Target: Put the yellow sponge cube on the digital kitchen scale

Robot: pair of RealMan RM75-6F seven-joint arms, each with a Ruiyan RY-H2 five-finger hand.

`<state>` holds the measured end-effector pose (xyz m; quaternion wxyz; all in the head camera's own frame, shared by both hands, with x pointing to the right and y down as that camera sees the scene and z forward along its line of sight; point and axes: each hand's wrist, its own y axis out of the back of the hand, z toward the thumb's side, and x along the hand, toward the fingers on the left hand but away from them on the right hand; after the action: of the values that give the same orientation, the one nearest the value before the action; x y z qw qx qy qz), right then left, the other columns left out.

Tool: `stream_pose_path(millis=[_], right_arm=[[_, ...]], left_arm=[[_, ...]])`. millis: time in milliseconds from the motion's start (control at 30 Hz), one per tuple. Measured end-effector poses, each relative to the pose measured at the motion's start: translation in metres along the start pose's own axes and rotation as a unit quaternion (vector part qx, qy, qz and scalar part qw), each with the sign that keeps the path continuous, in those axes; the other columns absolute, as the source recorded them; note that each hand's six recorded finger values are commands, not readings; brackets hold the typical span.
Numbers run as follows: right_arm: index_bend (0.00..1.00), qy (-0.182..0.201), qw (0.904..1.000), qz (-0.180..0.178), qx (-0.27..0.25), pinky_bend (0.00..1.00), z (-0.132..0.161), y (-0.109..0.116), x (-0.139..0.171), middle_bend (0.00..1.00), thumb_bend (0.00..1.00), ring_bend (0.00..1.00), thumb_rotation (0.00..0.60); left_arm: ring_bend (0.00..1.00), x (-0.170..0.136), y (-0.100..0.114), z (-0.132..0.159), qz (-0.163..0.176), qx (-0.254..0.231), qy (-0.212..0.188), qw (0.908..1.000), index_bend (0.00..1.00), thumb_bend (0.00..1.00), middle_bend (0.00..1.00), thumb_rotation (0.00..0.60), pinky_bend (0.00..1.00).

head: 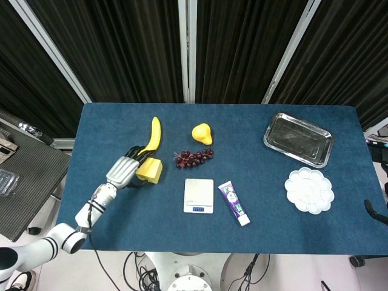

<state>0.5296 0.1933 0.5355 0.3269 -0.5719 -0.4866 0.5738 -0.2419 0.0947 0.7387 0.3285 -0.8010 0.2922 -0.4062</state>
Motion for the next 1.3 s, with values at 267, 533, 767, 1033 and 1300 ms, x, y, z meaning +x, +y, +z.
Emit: stream_pose_path(millis=[267,533,767,1033,1300], right_arm=[[0.00,-0.008,1.0000,-0.005,-0.001,0.00,-0.006,0.004,0.002,0.00,0.24,0.00,0.600],[0.00,-0.007,1.0000,-0.005,-0.004,0.00,-0.004,0.003,-0.002,0.00,0.24,0.00,0.600],[0.00,-0.012,0.9999,-0.003,-0.006,0.00,-0.007,0.001,-0.002,0.00,0.24,0.00,0.600],[0.00,-0.020,0.9998,-0.004,-0.009,0.00,-0.014,0.002,-0.002,0.00,0.24,0.00,0.600],[0.00,-0.027,0.9996,0.001,-0.010,0.00,-0.019,0.000,-0.002,0.00,0.24,0.00,0.600]], left_arm=[[0.00,0.006,0.000,0.007,0.004,-0.004,-0.011,0.9999,0.39,0.33,0.43,0.600,0.03],[0.03,0.003,0.018,0.046,0.044,-0.036,-0.052,0.9970,0.41,0.33,0.45,0.600,0.08],[0.03,0.000,0.021,0.100,0.053,-0.024,-0.090,0.9943,0.41,0.33,0.44,0.600,0.08],[0.03,0.008,-0.007,0.154,0.023,-0.036,-0.112,0.9927,0.40,0.33,0.43,0.600,0.08],[0.03,0.021,-0.027,0.168,0.022,-0.027,-0.116,0.9926,0.40,0.33,0.43,0.600,0.07]])
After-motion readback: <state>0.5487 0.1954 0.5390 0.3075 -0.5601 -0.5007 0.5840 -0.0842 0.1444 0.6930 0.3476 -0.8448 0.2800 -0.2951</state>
